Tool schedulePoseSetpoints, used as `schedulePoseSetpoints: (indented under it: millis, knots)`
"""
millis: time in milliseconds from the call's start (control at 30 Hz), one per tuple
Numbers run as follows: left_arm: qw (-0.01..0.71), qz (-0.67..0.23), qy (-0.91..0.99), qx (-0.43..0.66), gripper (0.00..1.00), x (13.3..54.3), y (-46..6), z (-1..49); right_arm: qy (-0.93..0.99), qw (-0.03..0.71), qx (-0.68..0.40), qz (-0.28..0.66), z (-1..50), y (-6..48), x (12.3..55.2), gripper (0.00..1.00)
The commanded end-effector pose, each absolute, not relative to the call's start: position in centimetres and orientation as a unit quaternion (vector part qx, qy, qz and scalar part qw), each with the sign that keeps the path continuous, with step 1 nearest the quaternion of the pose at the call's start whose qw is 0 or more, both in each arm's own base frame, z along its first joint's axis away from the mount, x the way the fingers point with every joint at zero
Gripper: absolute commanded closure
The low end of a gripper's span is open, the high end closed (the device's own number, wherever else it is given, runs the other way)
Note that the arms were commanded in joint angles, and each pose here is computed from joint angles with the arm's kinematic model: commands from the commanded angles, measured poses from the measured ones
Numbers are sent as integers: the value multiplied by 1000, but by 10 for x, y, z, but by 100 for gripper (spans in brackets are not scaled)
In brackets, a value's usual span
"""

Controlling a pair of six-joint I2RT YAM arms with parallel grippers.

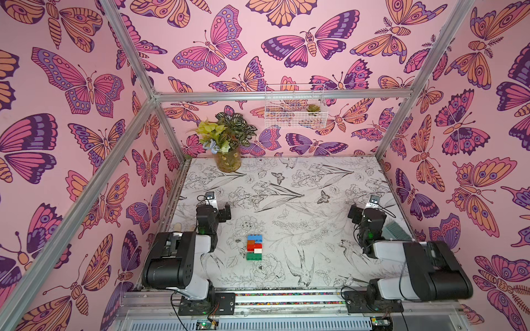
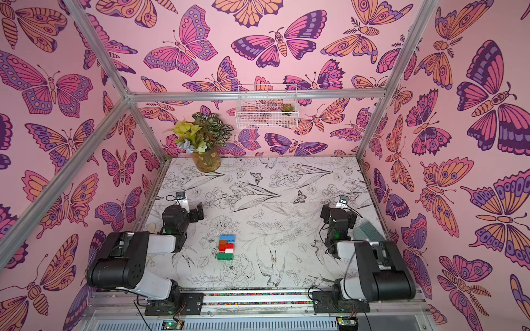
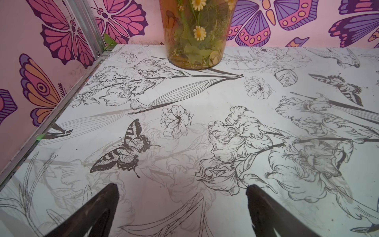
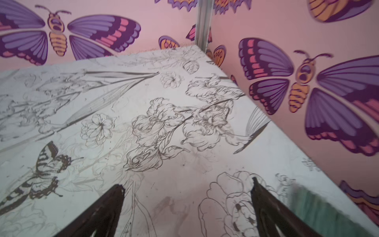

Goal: Assemble the number 5 with lego
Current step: Reset both arms

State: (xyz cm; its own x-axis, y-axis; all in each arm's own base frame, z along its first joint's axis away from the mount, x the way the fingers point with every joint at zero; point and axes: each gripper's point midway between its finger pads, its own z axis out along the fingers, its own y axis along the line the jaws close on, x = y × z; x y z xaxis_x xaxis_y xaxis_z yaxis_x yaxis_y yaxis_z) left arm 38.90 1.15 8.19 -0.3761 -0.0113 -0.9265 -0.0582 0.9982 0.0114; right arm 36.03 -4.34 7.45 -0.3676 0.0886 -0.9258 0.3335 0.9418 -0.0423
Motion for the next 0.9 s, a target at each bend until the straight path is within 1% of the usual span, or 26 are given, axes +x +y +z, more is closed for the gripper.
schedulePoseSetpoints:
  millis: [0,33,67,100,167,267,400,467,567,600,633,700,733,767,800,833,867]
  knots:
    - [567,26,823,-32,0,392,16,89,818,560,100,-83,96,-30,387,1]
    - [569,26,821,-32,0,393,16,89,817,562,100,-82,93,-32,385,1]
    - [571,26,820,-31,0,393,16,90,799,586,103,-84,99,-33,387,1]
    - [570,26,820,-31,0,392,16,89,793,592,111,-87,101,-35,387,1]
    - [569,26,821,-32,0,392,16,89,815,562,112,-88,97,-35,385,1]
    - [570,26,821,-31,0,392,16,89,796,589,109,-88,100,-35,387,1]
    - [569,26,821,-31,0,392,16,89,814,564,109,-89,96,-35,387,1]
    - [570,26,821,-31,0,392,16,89,807,574,109,-88,98,-34,387,1]
    - [574,25,818,-30,0,391,15,91,812,566,107,-88,97,-34,386,1]
    - [583,23,811,-29,0,389,14,94,809,571,108,-87,98,-34,386,1]
    - [590,24,807,-32,0,376,15,89,810,570,107,-87,98,-33,386,1]
    - [624,32,779,-53,0,356,22,96,811,569,107,-87,98,-34,386,1]
    - [640,22,767,-44,0,348,17,99,810,569,107,-87,98,-34,386,1]
    - [650,-3,760,4,0,347,0,101,811,569,107,-87,98,-34,386,1]
    - [648,-49,753,97,0,352,-34,100,811,568,107,-87,98,-34,386,1]
    - [641,-40,758,112,0,350,-38,98,811,569,107,-87,98,-34,386,1]
    - [635,-31,767,91,0,346,-31,97,811,569,107,-87,98,-34,386,1]
